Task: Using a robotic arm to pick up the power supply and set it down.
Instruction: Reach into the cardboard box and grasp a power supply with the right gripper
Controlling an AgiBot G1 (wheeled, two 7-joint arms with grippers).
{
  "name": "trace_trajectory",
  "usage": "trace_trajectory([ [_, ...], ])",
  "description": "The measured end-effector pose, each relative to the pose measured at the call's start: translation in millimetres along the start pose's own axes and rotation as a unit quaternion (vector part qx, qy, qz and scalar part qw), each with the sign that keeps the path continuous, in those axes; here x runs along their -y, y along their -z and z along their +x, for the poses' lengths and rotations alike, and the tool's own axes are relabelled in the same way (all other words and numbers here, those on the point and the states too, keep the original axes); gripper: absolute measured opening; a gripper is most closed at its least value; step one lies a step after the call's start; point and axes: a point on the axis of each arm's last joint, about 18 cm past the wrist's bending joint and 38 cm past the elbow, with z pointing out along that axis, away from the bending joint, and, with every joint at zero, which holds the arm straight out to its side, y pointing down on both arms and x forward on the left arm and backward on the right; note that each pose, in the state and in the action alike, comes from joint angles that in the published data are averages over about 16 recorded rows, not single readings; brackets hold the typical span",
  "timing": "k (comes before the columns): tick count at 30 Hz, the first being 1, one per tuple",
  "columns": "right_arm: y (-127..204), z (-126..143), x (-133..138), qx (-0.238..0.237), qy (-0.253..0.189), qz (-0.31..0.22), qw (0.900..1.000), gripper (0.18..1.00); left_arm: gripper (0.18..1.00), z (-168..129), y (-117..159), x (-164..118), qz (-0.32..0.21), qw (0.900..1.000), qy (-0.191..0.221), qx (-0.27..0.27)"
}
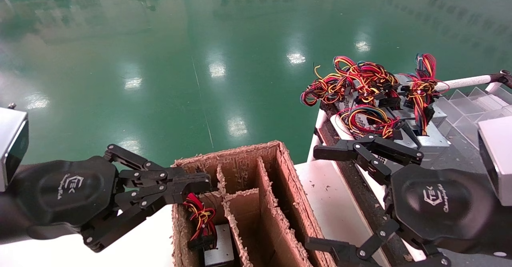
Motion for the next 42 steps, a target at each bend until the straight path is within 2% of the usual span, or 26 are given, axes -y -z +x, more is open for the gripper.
trace_trajectory([
  [8,0,0,0,0.000,0.000,0.000,1.000,1.001,0.198,0,0,0,0.000,1.0000,0.000,0.000],
  [14,0,0,0,0.000,0.000,0.000,1.000,1.001,0.215,0,0,0,0.000,1.0000,0.000,0.000],
  [21,-1,2,-3,-0.004,-0.008,-0.004,1.000,1.001,0.270,0,0,0,0.000,1.0000,0.000,0.000],
  [32,-11,8,-20,-0.017,-0.053,-0.040,0.998,1.001,0.448,0,0,0,0.000,1.0000,0.000,0.000],
  [42,-59,13,-55,-0.016,-0.104,-0.087,0.991,1.001,0.685,0,0,0,0.000,1.0000,0.000,0.000],
])
